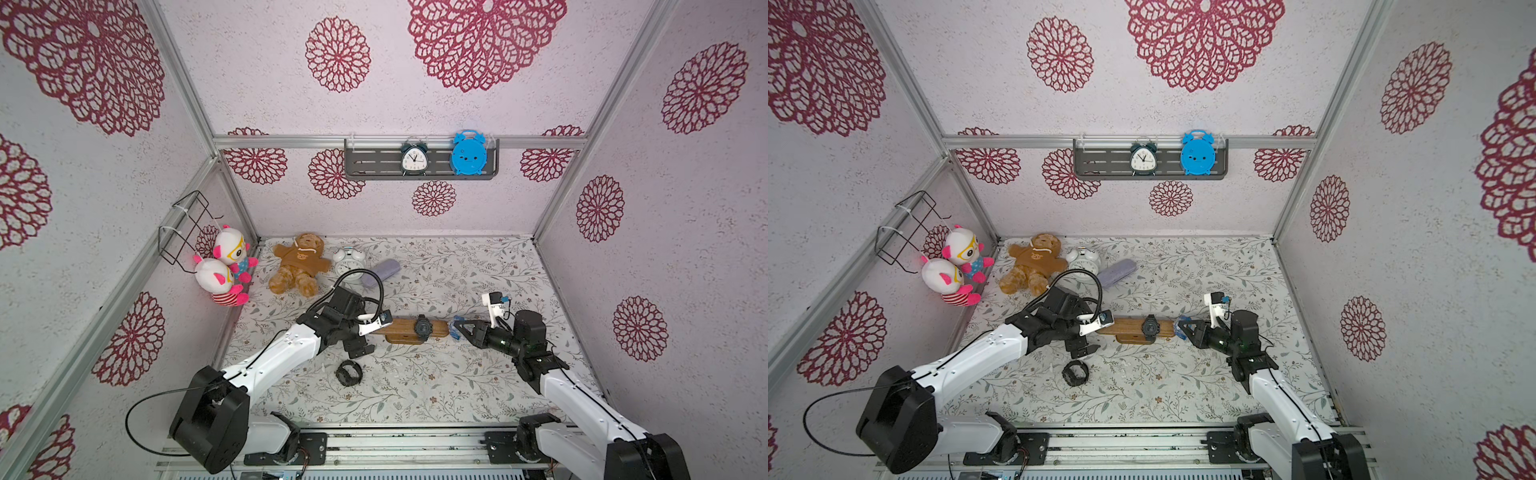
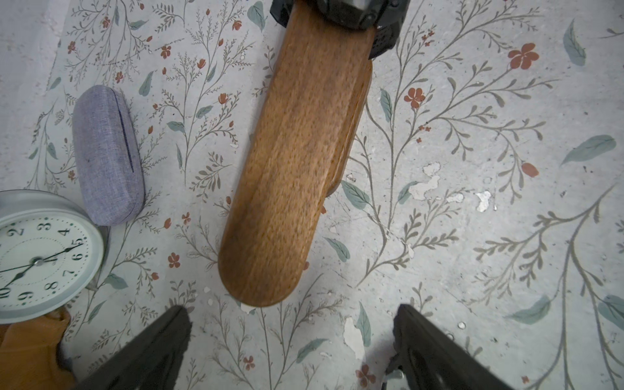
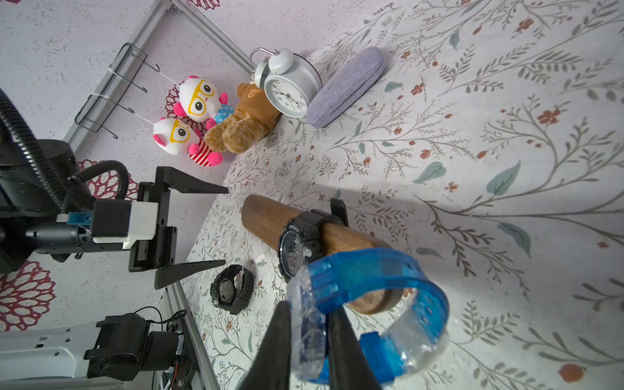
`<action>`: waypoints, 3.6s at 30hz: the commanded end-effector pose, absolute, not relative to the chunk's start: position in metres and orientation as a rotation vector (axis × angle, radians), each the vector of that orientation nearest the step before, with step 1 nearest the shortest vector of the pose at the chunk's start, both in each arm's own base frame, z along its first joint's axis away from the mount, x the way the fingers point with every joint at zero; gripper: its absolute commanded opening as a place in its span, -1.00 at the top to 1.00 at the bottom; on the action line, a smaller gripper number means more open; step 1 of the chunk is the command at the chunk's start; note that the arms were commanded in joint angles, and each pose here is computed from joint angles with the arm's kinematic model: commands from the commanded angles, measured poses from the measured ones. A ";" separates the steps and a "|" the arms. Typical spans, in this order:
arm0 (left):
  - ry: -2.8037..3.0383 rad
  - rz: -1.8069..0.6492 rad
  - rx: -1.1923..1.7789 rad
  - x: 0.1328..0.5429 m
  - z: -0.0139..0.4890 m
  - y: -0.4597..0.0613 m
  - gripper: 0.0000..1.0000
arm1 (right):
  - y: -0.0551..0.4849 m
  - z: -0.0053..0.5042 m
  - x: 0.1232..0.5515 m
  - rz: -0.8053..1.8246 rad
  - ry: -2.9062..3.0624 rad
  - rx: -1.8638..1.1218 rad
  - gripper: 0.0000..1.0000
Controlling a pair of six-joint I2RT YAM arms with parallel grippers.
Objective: Place watch on stand
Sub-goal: Place the watch on the stand.
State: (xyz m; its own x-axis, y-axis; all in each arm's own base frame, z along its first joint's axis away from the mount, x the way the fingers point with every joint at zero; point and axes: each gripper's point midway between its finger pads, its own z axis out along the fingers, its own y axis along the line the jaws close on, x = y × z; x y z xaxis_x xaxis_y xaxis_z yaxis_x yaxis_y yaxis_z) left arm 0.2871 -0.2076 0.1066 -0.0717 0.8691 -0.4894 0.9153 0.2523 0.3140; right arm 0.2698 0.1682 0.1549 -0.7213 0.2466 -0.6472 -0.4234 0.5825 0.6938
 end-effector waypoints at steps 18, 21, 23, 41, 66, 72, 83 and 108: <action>1.888 -0.064 1.746 0.312 0.086 -0.221 -0.54 | 0.186 0.152 0.266 1.227 1.995 -0.388 0.76; 1.893 -0.060 1.752 0.312 0.083 -0.220 -0.53 | 0.186 0.150 0.267 1.232 1.986 -0.395 0.75; 1.894 -0.057 1.757 0.311 0.082 -0.219 -0.52 | 0.187 0.148 0.268 1.236 1.983 -0.405 0.74; 1.890 0.002 1.811 0.324 0.073 -0.219 -0.40 | 0.194 0.134 0.284 1.176 1.968 -0.587 0.63; 1.890 0.083 1.841 0.335 0.054 -0.214 0.09 | 0.215 0.136 0.293 1.388 1.894 -0.774 0.62; 1.883 0.098 1.849 0.337 0.051 -0.214 0.13 | 0.218 0.133 0.298 1.419 1.906 -0.812 0.62; 1.877 0.099 1.860 0.336 0.053 -0.214 0.14 | 0.226 0.123 0.309 1.410 1.981 -0.804 0.44; 1.854 0.179 1.829 0.347 0.062 -0.214 -0.95 | 0.201 0.165 0.330 1.094 2.123 -0.575 -0.98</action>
State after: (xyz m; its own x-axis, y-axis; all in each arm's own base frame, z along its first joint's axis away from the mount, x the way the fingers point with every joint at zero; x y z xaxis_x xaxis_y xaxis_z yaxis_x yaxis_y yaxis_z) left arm 0.3446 -0.2130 0.0606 0.0341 0.9590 -0.2815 0.9032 0.0910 0.4195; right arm 0.3245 0.2076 0.1451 -0.6899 -0.1053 -0.7162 -0.6583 0.5028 0.5602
